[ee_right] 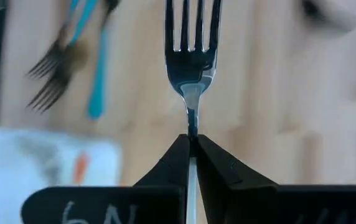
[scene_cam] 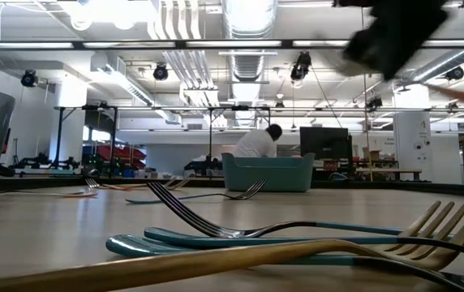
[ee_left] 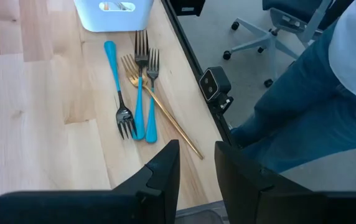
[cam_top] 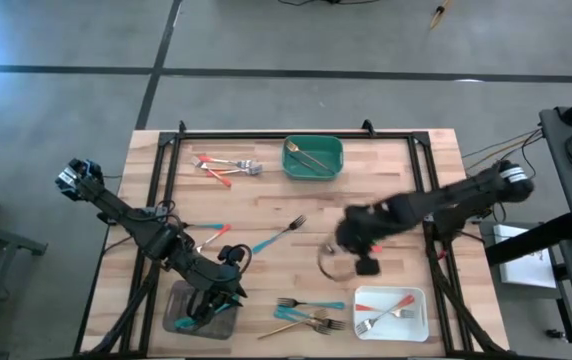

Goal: Sort silverware by color (type)
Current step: Put the orange fork into the white bin

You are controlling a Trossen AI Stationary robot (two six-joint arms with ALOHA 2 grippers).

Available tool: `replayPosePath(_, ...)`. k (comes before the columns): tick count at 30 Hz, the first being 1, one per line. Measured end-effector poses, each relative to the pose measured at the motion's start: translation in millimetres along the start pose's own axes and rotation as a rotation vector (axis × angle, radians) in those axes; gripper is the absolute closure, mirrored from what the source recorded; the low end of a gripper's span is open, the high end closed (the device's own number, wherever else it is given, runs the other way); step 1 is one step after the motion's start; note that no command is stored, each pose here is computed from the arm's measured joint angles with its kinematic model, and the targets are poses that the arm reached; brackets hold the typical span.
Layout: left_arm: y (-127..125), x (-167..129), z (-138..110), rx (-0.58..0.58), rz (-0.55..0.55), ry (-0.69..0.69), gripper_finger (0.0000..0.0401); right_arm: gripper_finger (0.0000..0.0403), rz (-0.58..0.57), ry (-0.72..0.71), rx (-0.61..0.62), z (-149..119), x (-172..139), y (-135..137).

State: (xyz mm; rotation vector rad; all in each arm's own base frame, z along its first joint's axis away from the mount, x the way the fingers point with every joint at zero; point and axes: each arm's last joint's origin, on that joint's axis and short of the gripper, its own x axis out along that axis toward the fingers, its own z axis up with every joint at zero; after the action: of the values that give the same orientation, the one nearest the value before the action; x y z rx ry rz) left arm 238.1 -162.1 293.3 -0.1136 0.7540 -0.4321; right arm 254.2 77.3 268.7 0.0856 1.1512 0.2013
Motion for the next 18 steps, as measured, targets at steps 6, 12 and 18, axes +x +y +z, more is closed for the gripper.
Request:
replayPosePath(6, 1, 0, 0, -0.001, 0.013, -0.005, 0.0317, 0.0393, 0.150, -0.043, -0.025, -49, 13, 59)
replayPosePath(12, 3, 0, 3, -0.004, 0.083, -0.055, 0.0317, 0.0393, 0.193, -0.070, -0.135, -74, 24, 106)
replayPosePath(18, 3, 0, 6, -0.006, 0.087, -0.081, 0.0317, 0.0387, 0.147, 0.044, -0.201, -91, 54, 121)
